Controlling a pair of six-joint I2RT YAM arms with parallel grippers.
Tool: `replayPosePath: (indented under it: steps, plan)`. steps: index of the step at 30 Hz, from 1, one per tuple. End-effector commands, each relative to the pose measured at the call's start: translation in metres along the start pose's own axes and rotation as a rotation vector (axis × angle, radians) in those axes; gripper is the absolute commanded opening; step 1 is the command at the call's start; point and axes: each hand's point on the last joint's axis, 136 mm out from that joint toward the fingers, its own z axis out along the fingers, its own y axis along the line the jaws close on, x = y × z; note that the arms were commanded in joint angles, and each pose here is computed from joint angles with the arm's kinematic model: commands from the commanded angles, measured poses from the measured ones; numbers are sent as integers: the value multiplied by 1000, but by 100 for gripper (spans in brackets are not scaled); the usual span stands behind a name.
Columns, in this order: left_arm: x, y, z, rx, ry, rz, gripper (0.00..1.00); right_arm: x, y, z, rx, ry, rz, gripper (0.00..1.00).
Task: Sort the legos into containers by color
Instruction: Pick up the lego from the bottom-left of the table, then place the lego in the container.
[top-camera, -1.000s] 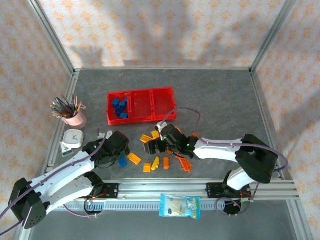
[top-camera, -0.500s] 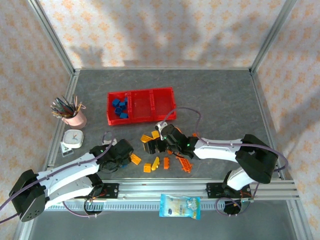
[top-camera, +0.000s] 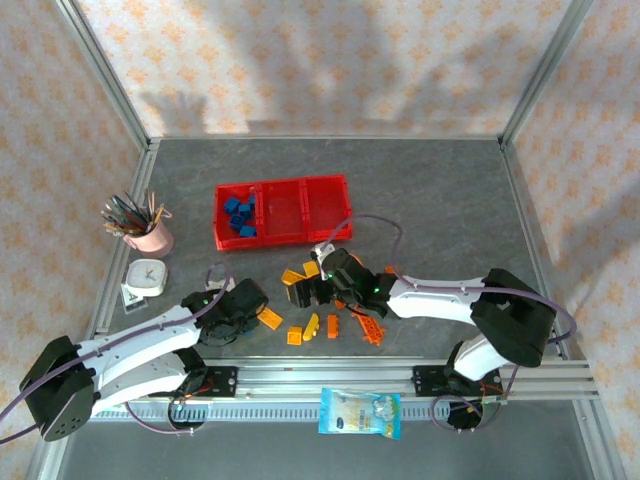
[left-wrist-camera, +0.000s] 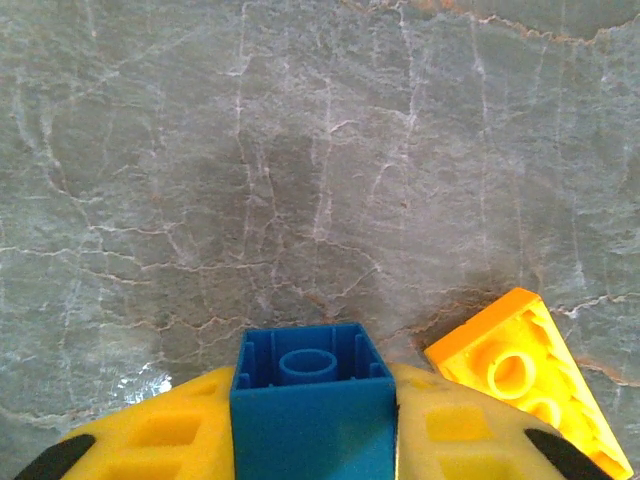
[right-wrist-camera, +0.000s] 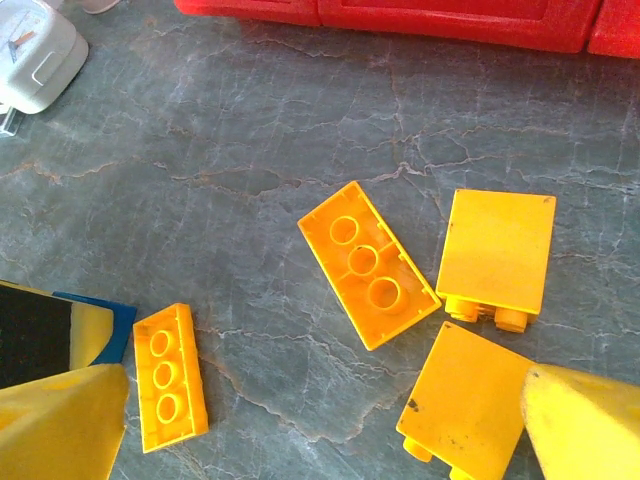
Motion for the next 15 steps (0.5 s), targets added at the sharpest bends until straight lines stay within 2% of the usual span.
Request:
replayPosePath:
  steps: [1,5,9,15]
  plan:
    - [-14,-3,-15,2,-61,24,29,-22,10,-7,-13,-70,14,100]
    - [-43,-20,-44,31,-167,40,28,-40,8,-19,24,-129,24,100]
    - [-86,-36,-69,-1,-298,82,28,-62,2,-30,55,-191,46,100]
    - [-162,-61,-80,-35,-432,89,28,-92,-15,-37,82,-252,109,100]
